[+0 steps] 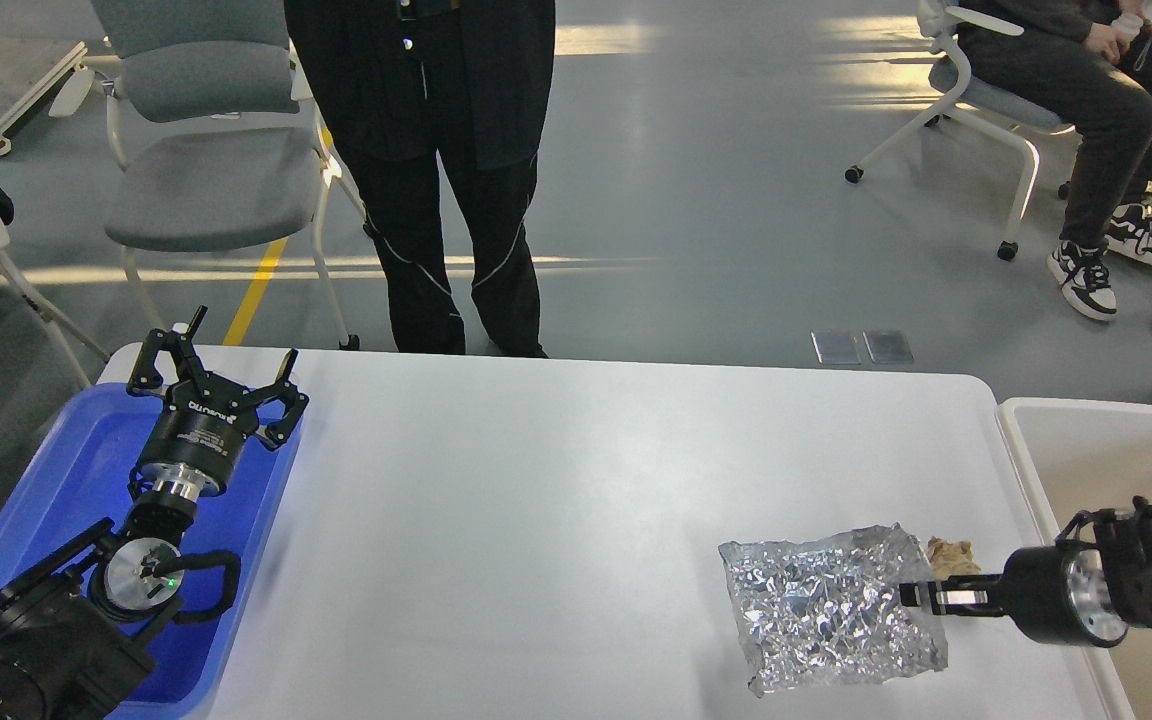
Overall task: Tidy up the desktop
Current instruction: 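Lift the foil bag with the right gripper toward the white bin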
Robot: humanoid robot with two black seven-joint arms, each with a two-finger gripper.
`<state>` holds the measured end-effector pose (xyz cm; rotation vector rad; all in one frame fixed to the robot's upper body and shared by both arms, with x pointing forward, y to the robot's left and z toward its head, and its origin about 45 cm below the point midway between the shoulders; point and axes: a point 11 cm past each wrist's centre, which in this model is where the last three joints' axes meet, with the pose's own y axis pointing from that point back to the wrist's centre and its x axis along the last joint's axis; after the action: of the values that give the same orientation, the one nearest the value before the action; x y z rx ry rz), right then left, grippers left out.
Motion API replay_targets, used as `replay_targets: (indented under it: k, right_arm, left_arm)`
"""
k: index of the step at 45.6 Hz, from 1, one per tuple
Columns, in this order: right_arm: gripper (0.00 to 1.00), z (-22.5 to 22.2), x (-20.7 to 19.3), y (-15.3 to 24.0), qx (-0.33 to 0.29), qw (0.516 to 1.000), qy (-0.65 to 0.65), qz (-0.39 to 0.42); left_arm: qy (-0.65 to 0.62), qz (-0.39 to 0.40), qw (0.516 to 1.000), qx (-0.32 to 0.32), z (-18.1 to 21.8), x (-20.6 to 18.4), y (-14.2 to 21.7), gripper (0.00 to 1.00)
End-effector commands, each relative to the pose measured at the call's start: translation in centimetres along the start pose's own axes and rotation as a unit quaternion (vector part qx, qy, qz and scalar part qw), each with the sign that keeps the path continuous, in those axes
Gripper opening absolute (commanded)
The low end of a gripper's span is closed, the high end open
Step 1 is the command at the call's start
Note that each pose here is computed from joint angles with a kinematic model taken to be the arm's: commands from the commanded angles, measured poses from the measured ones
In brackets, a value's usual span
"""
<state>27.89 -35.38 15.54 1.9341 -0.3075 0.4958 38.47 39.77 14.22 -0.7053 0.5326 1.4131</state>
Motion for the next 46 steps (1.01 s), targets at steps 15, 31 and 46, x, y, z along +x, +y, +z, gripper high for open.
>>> replay_targets:
  k: [15,31,46]
  right_arm:
    - [0.00,1.1,3.9,7.1,-0.033,0.998,0.022,0.048]
    - [0.00,-0.3,8.1,10.8,-0.028,0.993,0.057,0.101]
    - [0.00,0.1,8.1,13.2,-0.051,0.993,0.064,0.090]
  left_arm:
    - [0.000,0.000,1.000,0.000,0.0,0.0,0.0,1.00]
    - [-0.001,0.001,1.000,0.000,0.0,0.0,0.0,1.00]
    - [-0.001,0.001,1.000,0.000,0.0,0.0,0.0,1.00]
